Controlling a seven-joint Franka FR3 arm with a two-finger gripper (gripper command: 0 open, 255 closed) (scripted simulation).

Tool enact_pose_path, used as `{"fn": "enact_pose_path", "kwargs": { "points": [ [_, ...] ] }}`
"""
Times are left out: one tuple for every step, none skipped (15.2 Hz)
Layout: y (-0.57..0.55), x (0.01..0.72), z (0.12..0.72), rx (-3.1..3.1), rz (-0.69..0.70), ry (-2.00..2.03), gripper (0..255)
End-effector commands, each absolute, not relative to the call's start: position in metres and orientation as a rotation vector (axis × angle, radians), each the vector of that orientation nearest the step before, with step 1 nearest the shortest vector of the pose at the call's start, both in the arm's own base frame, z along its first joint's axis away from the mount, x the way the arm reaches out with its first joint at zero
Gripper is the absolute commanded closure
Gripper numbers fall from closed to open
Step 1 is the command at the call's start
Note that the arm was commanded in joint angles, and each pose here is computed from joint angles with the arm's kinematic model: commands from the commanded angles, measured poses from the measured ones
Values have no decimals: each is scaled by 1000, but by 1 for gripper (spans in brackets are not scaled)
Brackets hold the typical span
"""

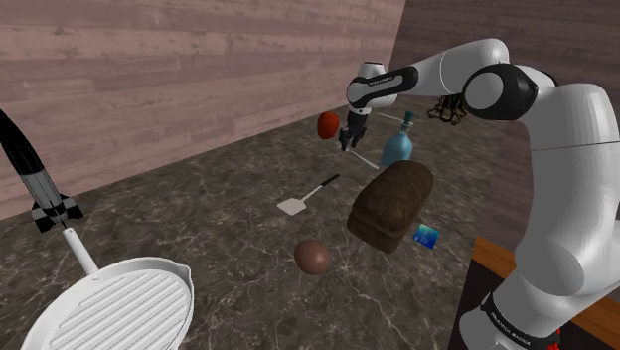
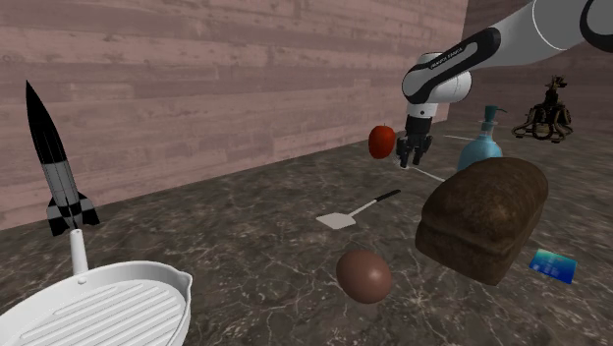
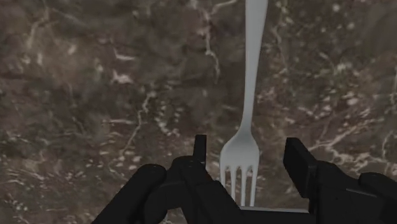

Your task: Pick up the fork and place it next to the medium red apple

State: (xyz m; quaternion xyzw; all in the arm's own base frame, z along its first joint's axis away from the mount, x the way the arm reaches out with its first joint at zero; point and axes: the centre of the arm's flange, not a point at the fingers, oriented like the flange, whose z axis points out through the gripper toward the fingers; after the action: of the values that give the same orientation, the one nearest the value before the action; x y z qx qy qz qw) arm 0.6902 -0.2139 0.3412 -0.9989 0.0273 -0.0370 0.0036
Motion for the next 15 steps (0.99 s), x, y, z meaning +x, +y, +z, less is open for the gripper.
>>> {"fn": "enact_pose_path", "kwargs": {
  "points": [
    [-214, 690, 341, -3131, -116, 85, 0],
    [-214, 690, 341, -3131, -116, 85, 0],
    [-214, 690, 341, -3131, -116, 85, 0],
    [-214, 690, 341, -3131, -116, 85, 0],
    [-214, 690, 341, -3131, -116, 85, 0],
    [-214, 689, 354, -3131, -116, 85, 0],
    [-214, 688, 368, -3131, -116, 85, 0],
    [-214, 687, 381, -3131, -116, 85, 0],
    [-214, 686, 391, -3131, -116, 85, 0],
    [-214, 686, 391, -3131, -116, 85, 0],
    [-214, 686, 391, -3131, -116, 85, 0],
    [-214, 686, 391, -3131, -116, 85, 0],
    [-214, 686, 391, -3131, -116, 85, 0],
    [-214, 686, 391, -3131, -116, 85, 0],
    [-214, 686, 391, -3131, -116, 85, 0]
  ]
}}
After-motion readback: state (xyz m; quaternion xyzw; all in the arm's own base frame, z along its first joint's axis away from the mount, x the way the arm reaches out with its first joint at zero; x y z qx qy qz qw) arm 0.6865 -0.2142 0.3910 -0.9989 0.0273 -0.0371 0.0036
